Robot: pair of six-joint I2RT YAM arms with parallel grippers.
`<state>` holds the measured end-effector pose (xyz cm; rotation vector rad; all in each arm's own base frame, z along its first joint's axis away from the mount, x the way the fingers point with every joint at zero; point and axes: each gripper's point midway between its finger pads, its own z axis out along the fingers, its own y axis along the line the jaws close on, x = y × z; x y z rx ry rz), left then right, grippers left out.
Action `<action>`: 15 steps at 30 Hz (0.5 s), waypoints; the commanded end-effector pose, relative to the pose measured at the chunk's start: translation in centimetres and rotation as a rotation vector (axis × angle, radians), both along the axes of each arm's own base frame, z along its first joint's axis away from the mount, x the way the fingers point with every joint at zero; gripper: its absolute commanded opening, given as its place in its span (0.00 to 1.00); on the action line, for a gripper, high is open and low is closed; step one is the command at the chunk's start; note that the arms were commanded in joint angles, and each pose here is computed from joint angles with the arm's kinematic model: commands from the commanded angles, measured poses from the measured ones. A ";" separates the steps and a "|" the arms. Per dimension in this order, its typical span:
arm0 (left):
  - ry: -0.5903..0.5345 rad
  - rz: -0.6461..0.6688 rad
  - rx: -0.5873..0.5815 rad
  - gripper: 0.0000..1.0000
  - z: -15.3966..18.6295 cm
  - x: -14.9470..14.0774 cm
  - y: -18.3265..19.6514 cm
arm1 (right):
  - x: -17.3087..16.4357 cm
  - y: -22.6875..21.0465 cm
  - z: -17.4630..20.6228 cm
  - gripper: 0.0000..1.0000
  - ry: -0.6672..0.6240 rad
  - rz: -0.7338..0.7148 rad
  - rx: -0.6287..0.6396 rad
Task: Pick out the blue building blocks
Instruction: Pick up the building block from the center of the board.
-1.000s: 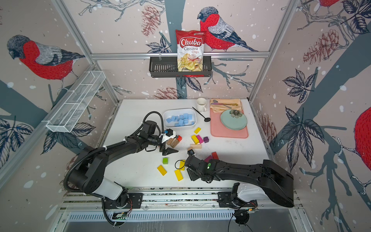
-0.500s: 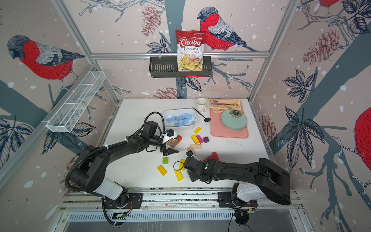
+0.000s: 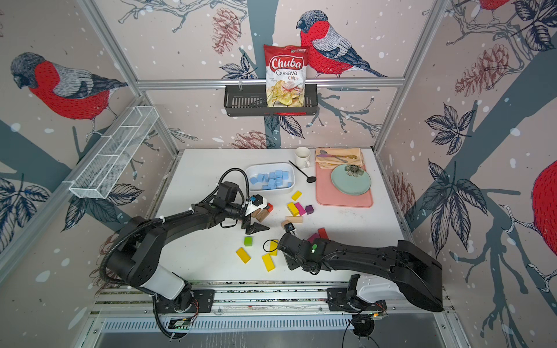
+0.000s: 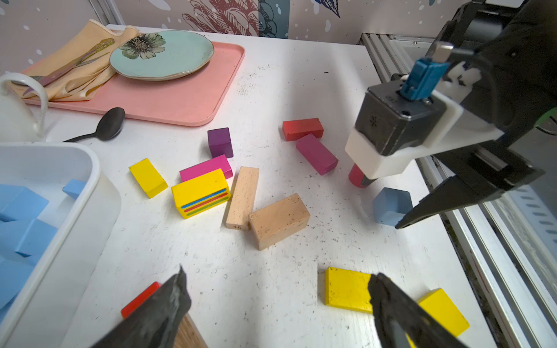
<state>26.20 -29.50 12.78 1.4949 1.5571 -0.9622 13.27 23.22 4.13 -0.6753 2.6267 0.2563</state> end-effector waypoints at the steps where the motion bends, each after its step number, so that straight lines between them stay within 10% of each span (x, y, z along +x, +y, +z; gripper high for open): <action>1: -0.012 -0.015 0.006 0.96 0.1 -0.1 -0.1 | -0.3 -0.5 -0.3 0.55 0.020 -0.016 -0.011; 15: -0.004 -0.018 0.012 0.96 -0.1 0.0 -0.3 | -0.8 -0.8 -1.3 0.43 0.058 -0.015 -0.045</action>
